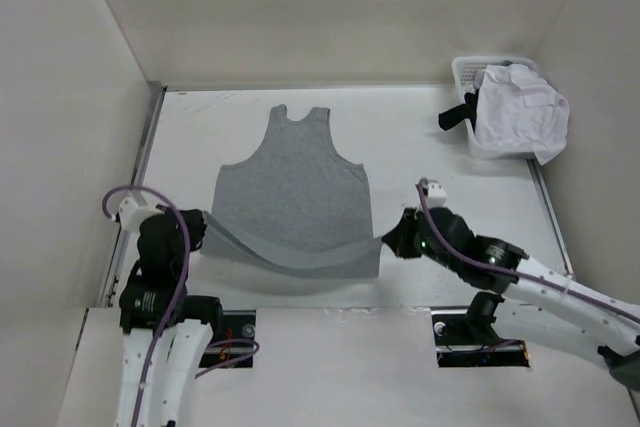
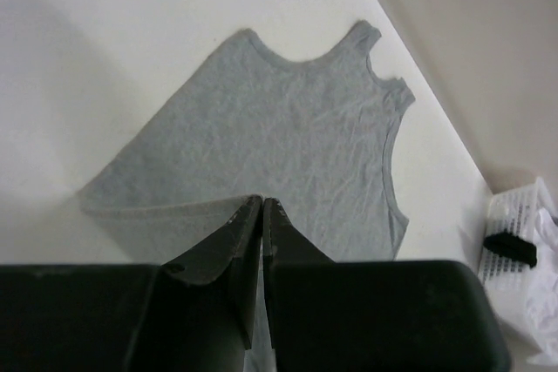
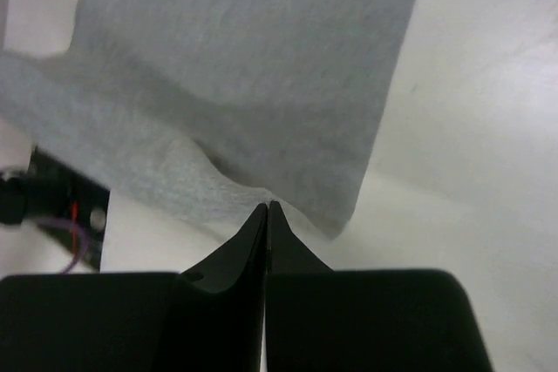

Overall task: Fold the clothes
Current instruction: Fold the tank top

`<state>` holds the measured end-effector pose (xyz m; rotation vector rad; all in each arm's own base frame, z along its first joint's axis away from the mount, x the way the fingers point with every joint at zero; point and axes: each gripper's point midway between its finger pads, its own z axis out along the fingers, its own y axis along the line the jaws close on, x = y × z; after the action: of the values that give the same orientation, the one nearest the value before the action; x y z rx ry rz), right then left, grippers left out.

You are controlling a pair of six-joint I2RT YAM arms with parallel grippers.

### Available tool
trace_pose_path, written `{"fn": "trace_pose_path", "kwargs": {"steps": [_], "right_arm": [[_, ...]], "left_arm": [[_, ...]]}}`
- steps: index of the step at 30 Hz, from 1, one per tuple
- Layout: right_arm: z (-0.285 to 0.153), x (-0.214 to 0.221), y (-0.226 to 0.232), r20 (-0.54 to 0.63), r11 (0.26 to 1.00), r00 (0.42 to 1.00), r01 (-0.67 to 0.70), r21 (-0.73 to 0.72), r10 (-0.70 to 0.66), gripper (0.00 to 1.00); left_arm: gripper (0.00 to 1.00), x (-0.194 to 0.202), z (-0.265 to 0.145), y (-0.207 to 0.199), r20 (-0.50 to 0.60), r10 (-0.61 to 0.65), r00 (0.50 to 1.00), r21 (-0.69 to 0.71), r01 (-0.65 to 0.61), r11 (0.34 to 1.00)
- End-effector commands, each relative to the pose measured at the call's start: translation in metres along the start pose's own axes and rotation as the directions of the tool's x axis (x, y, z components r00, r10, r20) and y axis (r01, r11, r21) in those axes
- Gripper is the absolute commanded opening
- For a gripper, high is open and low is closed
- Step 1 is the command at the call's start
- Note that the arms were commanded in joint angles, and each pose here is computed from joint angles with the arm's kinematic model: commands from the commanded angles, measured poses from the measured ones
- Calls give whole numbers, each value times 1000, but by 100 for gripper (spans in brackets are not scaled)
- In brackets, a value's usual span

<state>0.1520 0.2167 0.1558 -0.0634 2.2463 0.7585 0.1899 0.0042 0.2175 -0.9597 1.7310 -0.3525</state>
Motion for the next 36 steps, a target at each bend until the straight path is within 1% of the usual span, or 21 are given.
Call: {"fn": "trace_pose_path", "kwargs": {"steps": [1, 4, 7, 11, 13, 14, 18, 21, 22, 23, 24, 25, 26, 27, 29, 31, 32, 33, 34, 35, 36], "right_arm": [[17, -101, 20, 233, 998, 972, -9, -55, 22, 0], [44, -155, 11, 287, 998, 956, -43, -51, 56, 0], [73, -201, -1, 317, 998, 946, -64, -29, 69, 0], [118, -252, -19, 336, 996, 938, -95, -2, 90, 0], [145, -282, -29, 346, 994, 933, -109, 2, 101, 0], [154, -290, -34, 346, 993, 932, -117, 9, 106, 0], [196, -332, -58, 364, 989, 923, -144, 28, 124, 0], [231, -344, -82, 353, 983, 925, -172, 61, 140, 0], [242, -347, -90, 352, 981, 924, -184, 67, 150, 2], [249, -348, -94, 352, 979, 922, -194, 69, 158, 5], [256, -351, -100, 362, 976, 917, -207, 74, 167, 14], [260, -353, -104, 375, 972, 910, -221, 81, 176, 28], [261, -355, -105, 384, 972, 907, -222, 80, 176, 41], [259, -355, -103, 393, 973, 903, -218, 74, 173, 51], [251, -351, -101, 399, 974, 901, -215, 68, 171, 55], [236, -337, -99, 394, 974, 904, -213, 76, 167, 55], [229, -324, -96, 382, 974, 909, -210, 79, 165, 53], [222, -308, -91, 365, 976, 917, -204, 79, 162, 47], [217, -289, -88, 345, 976, 925, -200, 81, 161, 37], [211, -269, -85, 327, 978, 932, -194, 82, 158, 24], [205, -250, -85, 316, 976, 935, -199, 87, 163, 7]], "left_arm": [[3, -35, 47, -46, 130, -80, 988, 68, 72, 995], [3, -56, 85, -74, 179, -121, 977, 91, 106, 990], [3, -72, 126, -91, 215, -146, 966, 96, 128, 987], [3, -87, 186, -100, 243, -144, 959, 63, 133, 989], [3, -91, 218, -102, 238, -153, 959, 51, 145, 988], [3, -92, 229, -103, 242, -150, 959, 49, 142, 989], [4, -84, 291, -122, 190, -139, 972, 71, 128, 989], [6, -72, 340, -129, 135, -101, 986, 62, 93, 994], [9, -64, 358, -129, 109, -90, 990, 59, 84, 995], [12, -61, 366, -128, 93, -87, 992, 58, 82, 995], [20, -59, 372, -125, 83, -83, 993, 52, 79, 996], [28, -58, 375, -122, 81, -87, 993, 46, 84, 995], [32, -58, 372, -118, 82, -99, 992, 42, 95, 995], [34, -62, 362, -118, 92, -122, 988, 54, 118, 992], [34, -64, 340, -120, 113, -138, 984, 80, 130, 988], [33, -49, 306, -121, 107, -134, 985, 109, 122, 987], [33, -35, 289, -116, 96, -126, 987, 109, 115, 987], [33, -22, 272, -109, 85, -111, 990, 105, 102, 989], [33, -9, 256, -97, 71, -96, 993, 91, 89, 992], [33, 4, 241, -82, 58, -88, 994, 70, 84, 994], [33, 15, 227, -63, 46, -88, 995, 41, 86, 995]]}}
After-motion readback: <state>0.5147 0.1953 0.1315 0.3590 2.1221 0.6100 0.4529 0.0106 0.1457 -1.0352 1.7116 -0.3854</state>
